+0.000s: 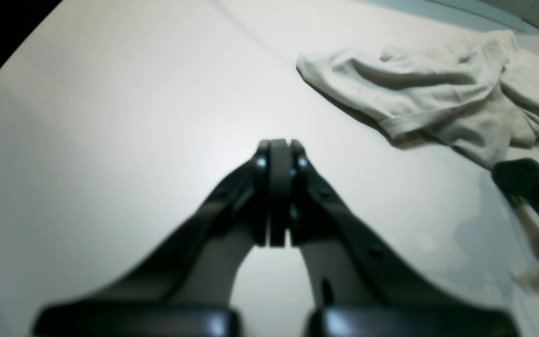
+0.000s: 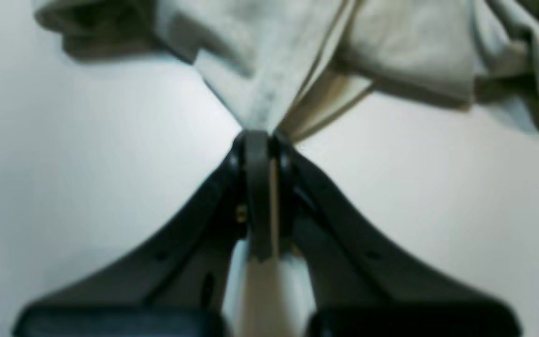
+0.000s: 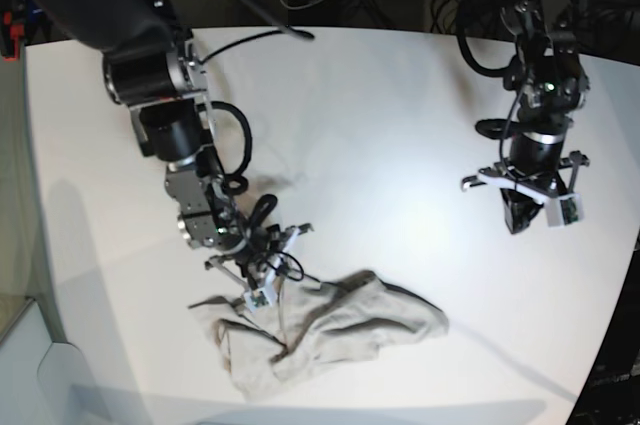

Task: Layout the t-shirt on the table in an organized manner, then fold the t-shirt properly
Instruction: 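Pinch a fold of the beige t-shirt with the right gripper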

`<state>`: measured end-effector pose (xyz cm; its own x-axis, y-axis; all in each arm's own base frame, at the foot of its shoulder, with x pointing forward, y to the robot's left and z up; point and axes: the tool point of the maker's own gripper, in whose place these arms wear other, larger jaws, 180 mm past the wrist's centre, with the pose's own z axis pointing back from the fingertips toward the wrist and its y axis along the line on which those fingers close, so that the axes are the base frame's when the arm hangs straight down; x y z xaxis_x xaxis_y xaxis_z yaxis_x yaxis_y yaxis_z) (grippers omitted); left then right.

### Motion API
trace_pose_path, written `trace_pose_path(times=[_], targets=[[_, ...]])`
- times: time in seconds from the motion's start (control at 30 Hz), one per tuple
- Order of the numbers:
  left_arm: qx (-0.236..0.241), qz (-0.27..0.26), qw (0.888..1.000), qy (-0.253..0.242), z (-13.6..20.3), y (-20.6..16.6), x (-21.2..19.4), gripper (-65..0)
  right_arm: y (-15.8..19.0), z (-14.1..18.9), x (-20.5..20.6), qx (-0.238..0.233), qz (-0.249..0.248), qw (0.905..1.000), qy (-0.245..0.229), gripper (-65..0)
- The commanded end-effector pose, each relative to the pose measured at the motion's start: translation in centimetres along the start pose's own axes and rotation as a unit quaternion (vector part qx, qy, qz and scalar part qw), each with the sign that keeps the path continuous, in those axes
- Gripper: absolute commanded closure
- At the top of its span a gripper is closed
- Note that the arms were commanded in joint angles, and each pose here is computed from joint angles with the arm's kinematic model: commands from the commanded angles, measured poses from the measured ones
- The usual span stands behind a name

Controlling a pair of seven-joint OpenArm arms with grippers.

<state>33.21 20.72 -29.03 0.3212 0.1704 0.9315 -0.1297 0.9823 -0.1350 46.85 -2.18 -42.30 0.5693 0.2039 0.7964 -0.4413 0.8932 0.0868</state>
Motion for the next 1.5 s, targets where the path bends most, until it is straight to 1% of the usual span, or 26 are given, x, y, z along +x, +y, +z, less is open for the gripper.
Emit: trace_pose_path(times=[0.0,0.23,0.43,0.53,0.6,0.7,0.8,0.87,0.93,1.0,1.07,1.47], targets=[[-0.002,-0.003,1.000,-0.027,0.0,0.0,1.6,-0.1,0.5,0.2,2.9,0.010,0.011,0.9994,-0.031,-2.5],[-0.001,-0.004,1.000,-0.027,0.0,0.0,1.6,-0.1,2.1,2.4,3.2,0.009,0.033,0.9986,-0.040,-2.5],[-0.001,-0.003,1.000,-0.027,0.0,0.0,1.6,-0.1,1.9,2.4,3.6,0.006,0.034,0.9984,-0.046,-3.0],[-0.001,-0.004,1.000,-0.026,0.1,0.1,1.5,-0.1,1.5,2.5,5.7,0.002,0.041,0.9974,-0.060,-3.2],[-0.001,-0.003,1.000,-0.026,0.1,0.0,1.5,-0.1,1.3,2.6,6.5,0.001,0.045,0.9968,-0.066,-5.9],[-0.002,-0.003,1.000,-0.027,0.1,0.0,1.5,-0.1,1.1,2.6,7.2,-0.001,0.047,0.9964,-0.071,-14.6],[-0.002,-0.003,1.000,-0.028,0.1,0.0,1.6,-0.1,0.9,2.2,6.7,-0.001,0.044,0.9972,-0.061,-26.2],[-0.003,-0.002,1.000,-0.029,0.1,-0.1,1.7,-0.1,0.5,1.5,5.9,-0.001,0.037,0.9985,-0.041,-31.9],[-0.002,-0.001,1.000,-0.029,0.1,0.0,1.7,-0.1,0.1,0.7,5.1,0.001,0.027,0.9992,-0.030,-36.8],[-0.002,-0.001,1.000,-0.029,0.1,0.0,1.7,-0.1,-0.1,0.3,4.7,0.003,0.017,0.9992,-0.037,-40.1],[-0.002,-0.002,1.000,-0.030,0.1,-0.1,1.8,-0.1,-0.3,0.0,4.4,0.004,0.011,0.9991,-0.041,-41.2],[-0.002,-0.001,1.000,-0.028,0.1,0.0,1.6,-0.1,-0.3,-0.3,4.5,0.004,0.004,0.9987,-0.051,-40.9]])
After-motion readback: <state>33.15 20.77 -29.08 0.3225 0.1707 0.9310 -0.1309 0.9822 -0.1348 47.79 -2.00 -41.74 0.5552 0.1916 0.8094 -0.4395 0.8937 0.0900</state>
